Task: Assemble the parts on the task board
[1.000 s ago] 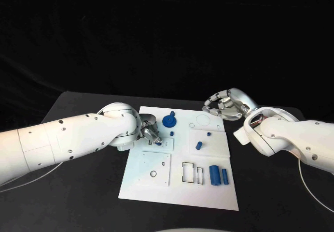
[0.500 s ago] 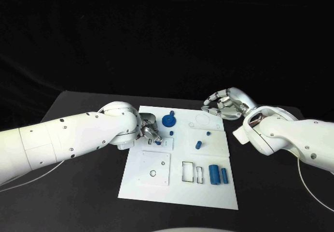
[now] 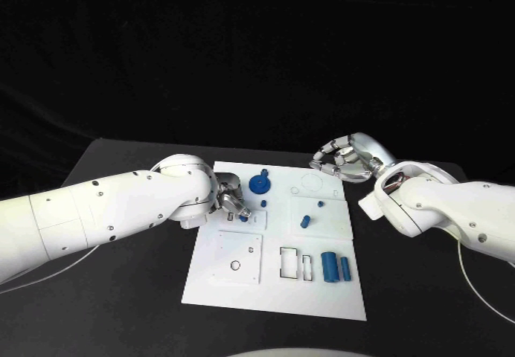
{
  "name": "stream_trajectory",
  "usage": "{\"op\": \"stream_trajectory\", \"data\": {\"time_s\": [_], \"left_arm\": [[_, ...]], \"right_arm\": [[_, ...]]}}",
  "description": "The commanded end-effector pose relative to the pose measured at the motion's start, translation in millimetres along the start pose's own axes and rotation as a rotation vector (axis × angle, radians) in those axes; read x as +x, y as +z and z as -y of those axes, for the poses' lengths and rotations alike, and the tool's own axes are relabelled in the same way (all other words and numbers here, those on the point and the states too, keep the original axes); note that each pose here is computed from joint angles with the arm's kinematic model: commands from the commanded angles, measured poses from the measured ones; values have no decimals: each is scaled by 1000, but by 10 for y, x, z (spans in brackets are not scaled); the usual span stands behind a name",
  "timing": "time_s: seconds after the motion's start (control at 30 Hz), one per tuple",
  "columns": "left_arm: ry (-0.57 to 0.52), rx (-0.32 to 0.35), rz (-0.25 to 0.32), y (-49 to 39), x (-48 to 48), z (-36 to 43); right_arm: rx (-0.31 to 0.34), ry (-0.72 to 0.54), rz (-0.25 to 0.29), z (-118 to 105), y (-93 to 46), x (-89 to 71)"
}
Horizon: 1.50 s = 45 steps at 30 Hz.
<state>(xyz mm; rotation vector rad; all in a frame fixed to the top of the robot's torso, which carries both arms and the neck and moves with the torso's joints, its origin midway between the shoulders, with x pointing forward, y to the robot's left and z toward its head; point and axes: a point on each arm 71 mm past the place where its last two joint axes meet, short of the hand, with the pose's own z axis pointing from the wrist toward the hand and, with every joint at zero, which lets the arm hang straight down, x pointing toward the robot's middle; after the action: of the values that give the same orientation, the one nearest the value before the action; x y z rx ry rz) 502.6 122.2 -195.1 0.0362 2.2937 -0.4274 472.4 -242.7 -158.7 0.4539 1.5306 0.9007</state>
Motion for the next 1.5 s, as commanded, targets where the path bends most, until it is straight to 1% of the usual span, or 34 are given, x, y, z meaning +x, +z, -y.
{"op": "stream_trajectory", "data": {"time_s": [0.03,0.33,0.73,1.0,1.2,1.43,1.5], "left_arm": [[8,16,-47,12,72,41],[7,14,-46,14,69,35],[-7,10,-22,13,45,10],[-14,8,-7,-6,30,-19],[-33,13,15,-52,-31,-34],[-94,34,37,-116,-141,-17],[-99,36,40,-126,-159,-17]], "right_arm": [[-8,-7,-6,-6,-3,7],[-8,-6,0,-4,-3,2],[-7,-6,3,-2,-3,-2],[-6,-5,4,4,-4,-8],[-5,-4,6,13,-3,-17],[-2,-4,11,26,1,-22],[-2,-4,12,29,1,-23]]}}
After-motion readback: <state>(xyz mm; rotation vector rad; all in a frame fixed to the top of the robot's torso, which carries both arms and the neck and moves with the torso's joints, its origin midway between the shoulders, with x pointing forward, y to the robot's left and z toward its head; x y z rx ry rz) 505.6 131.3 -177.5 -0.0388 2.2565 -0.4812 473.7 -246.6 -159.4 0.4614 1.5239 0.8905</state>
